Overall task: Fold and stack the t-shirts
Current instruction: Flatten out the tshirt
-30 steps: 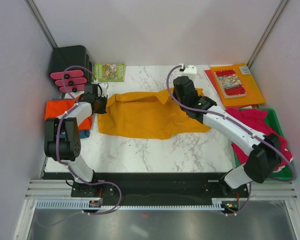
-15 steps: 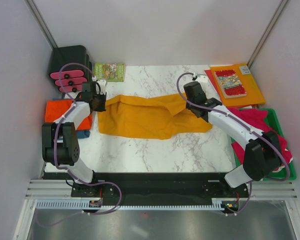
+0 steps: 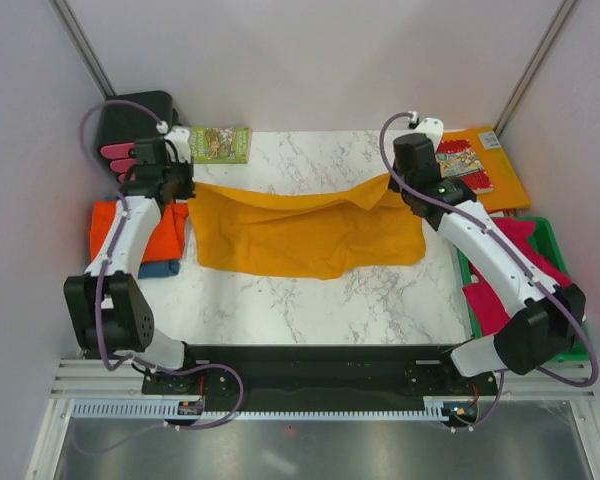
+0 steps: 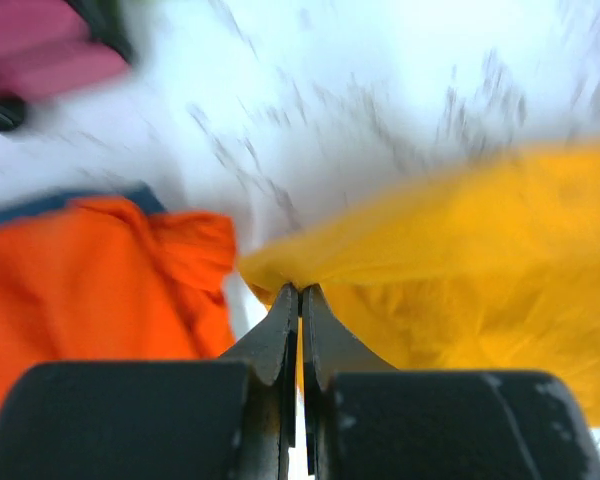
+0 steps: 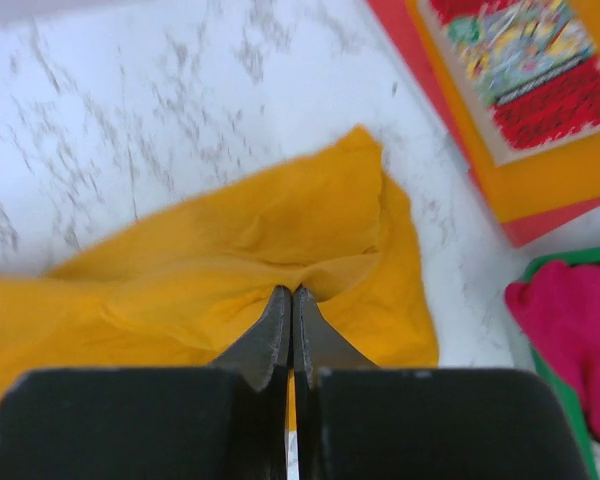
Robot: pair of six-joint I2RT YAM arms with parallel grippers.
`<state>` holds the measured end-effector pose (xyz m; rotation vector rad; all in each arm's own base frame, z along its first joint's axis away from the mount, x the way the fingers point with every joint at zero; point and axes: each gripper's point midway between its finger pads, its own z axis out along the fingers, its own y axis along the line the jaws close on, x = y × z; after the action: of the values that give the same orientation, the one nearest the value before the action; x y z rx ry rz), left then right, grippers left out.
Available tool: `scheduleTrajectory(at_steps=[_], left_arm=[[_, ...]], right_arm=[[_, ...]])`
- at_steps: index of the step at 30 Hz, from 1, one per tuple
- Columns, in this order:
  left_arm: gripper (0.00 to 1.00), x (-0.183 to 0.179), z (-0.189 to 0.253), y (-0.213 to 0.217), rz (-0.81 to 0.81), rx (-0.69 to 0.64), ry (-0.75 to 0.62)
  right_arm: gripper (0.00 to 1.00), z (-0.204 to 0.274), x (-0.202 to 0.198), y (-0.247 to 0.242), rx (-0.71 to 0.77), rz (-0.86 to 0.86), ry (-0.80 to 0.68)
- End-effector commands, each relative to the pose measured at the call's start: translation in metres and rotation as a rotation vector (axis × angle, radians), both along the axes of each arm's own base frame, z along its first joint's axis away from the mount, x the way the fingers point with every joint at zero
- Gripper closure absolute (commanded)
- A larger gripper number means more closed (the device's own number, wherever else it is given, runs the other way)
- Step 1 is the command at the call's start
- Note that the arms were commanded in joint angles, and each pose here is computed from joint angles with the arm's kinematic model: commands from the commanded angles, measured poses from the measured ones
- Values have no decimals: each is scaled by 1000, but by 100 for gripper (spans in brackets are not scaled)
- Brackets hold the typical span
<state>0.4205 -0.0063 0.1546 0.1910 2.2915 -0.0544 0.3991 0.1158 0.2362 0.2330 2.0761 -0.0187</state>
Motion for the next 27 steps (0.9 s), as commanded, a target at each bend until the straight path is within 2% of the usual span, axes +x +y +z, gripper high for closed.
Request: scheduleTrajectory(at_steps=[1,6,8,14,18,22,27], left_arm=[[98,-3,176,7,10,-55,-360],[98,-52,275,-4,-36,-59,-549],[98,-82,302,-9,-53,-68,-604],[98,-149,328,-15,-77,-52,-712],[98,-199,349,-17,-68,-35,-824],[98,-223,367,-14,-45,-24,-882],[98,-242,394,-11,-12,-35,-946]], right_arm=[[100,169,-11,-34,49,-45,-328],[100,239,-56,-54,88,-50,-468],[100,242,-70,-60,70,-50,-476],[100,255,-124,-77,66,5,-540],[100,283,-166,-96,64,17,-634],[100,317,-196,-109,95,4,-701],[100,348,-211,-116,139,-1,-770]])
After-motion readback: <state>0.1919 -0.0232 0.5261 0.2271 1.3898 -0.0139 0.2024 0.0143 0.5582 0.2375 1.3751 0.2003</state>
